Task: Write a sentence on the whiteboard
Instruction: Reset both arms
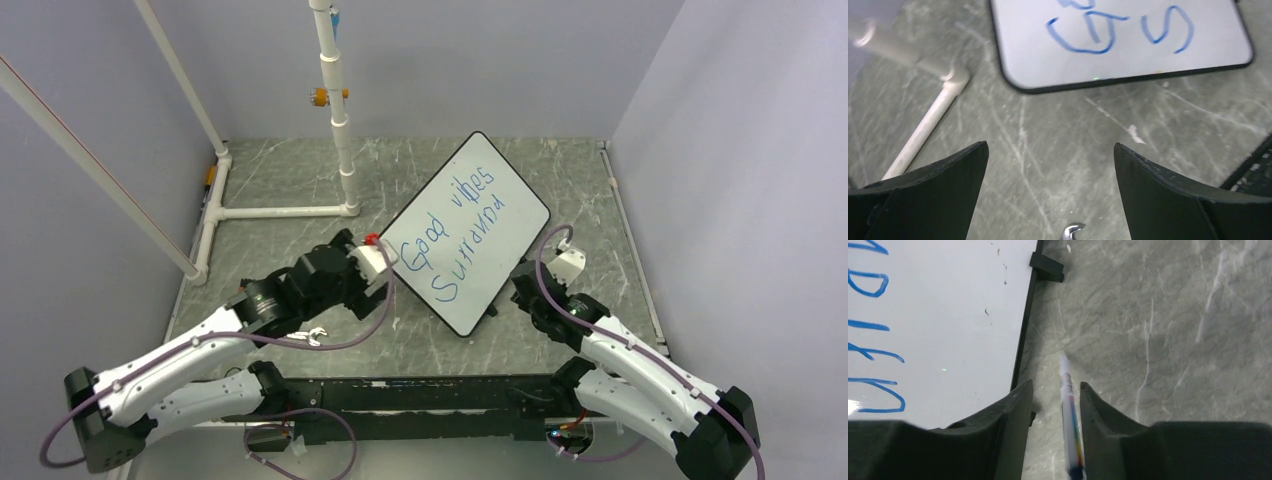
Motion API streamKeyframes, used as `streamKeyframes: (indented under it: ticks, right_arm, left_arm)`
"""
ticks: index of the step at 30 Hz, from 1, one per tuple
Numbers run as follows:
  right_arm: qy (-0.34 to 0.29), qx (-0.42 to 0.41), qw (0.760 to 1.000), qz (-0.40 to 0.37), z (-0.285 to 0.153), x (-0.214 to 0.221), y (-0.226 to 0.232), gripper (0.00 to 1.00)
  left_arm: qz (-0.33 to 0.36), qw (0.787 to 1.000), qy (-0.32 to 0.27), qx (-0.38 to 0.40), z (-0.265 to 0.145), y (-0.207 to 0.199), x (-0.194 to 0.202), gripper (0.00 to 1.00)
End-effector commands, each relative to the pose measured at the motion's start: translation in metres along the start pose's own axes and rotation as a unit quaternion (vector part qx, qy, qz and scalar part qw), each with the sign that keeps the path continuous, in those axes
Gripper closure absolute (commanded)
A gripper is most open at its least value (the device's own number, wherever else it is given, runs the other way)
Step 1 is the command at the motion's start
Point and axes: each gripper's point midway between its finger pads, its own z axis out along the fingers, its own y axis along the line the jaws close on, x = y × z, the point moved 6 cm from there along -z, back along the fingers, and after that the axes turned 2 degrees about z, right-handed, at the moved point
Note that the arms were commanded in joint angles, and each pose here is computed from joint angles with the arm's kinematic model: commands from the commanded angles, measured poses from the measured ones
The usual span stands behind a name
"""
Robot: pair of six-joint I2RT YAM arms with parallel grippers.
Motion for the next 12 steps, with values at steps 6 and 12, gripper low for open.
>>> streamKeyframes:
  ticks: [6, 12]
  right_arm:
    - [-0.020, -0.039, 0.999, 0.011, 0.004, -0.006, 0.014, 0.10]
    - [-0.021, -0.037, 0.999, 0.014, 0.003, -0.007, 0.015, 0.00]
  left_arm:
    - [-0.038, 0.994, -0.018, -0.105, -0.011, 0.030, 0.032, 0.00]
    - [-0.037, 0.993, -0.008, -0.110, -0.010, 0.032, 0.034, 0.01]
